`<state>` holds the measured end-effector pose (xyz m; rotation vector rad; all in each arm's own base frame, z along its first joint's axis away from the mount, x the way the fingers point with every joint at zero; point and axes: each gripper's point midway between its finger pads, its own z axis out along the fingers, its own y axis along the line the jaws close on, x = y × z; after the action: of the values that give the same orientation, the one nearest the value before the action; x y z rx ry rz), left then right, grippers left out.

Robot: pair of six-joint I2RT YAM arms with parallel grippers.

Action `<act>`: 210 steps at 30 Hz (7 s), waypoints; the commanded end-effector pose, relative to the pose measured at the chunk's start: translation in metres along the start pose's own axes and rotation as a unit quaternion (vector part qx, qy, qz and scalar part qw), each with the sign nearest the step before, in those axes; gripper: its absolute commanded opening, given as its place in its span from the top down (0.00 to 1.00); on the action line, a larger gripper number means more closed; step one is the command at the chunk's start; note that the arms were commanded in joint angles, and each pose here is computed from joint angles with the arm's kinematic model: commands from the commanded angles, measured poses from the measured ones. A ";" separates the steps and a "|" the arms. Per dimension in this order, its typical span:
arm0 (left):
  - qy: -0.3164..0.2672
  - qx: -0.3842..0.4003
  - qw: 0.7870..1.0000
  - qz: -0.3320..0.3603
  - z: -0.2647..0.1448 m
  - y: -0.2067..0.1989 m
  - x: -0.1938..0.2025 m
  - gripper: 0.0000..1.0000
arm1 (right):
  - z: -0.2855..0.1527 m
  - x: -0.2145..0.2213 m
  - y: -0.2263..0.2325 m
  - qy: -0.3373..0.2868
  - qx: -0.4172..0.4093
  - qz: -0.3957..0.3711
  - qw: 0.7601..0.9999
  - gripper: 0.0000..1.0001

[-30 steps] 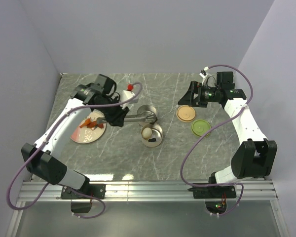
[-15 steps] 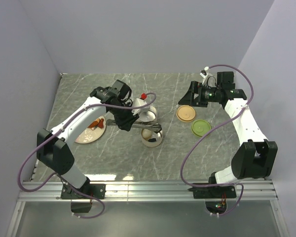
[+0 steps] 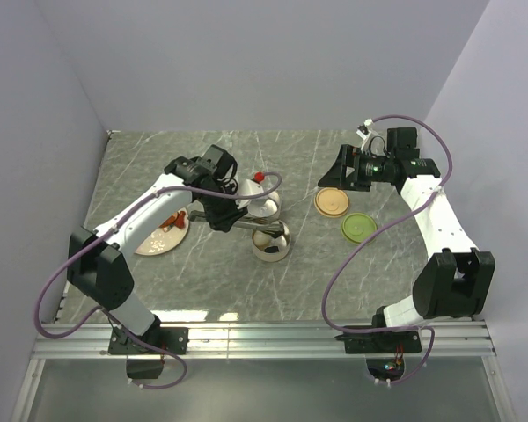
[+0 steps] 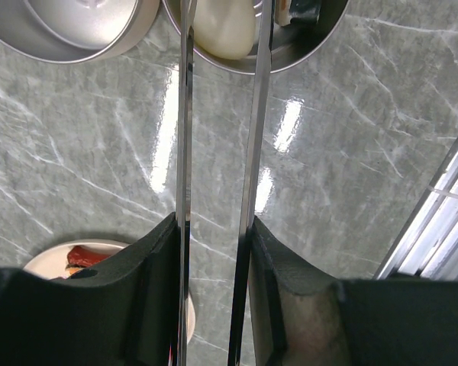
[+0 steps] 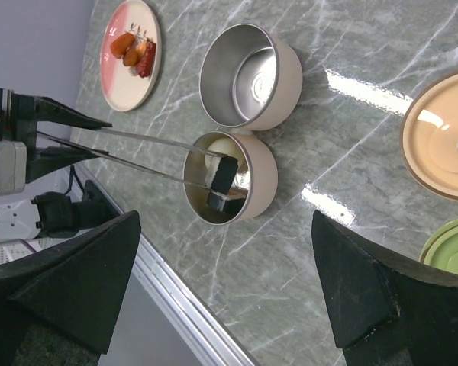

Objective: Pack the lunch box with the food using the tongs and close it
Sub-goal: Place the food into the lunch box, then pick up the food using the clamp, then place the food into the lunch box

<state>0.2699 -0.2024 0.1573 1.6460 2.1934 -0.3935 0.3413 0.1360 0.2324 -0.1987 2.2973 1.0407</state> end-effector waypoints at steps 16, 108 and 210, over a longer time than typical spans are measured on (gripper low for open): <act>0.011 -0.009 0.999 0.039 0.012 0.001 -0.007 0.46 | -0.008 -0.010 0.008 -0.014 -0.006 -0.022 1.000 0.00; -0.128 -0.069 0.973 -0.178 -0.056 0.036 0.023 0.45 | -0.069 0.074 -0.137 0.173 0.300 -0.191 0.918 0.16; -0.083 -0.076 0.979 -0.168 -0.011 0.068 -0.039 0.83 | -0.024 0.052 -0.079 0.122 0.220 -0.178 0.951 0.15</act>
<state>0.3309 -0.2063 0.1707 1.1574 2.3695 -0.4521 0.3029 0.0674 0.1462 -0.5607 2.5930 0.3393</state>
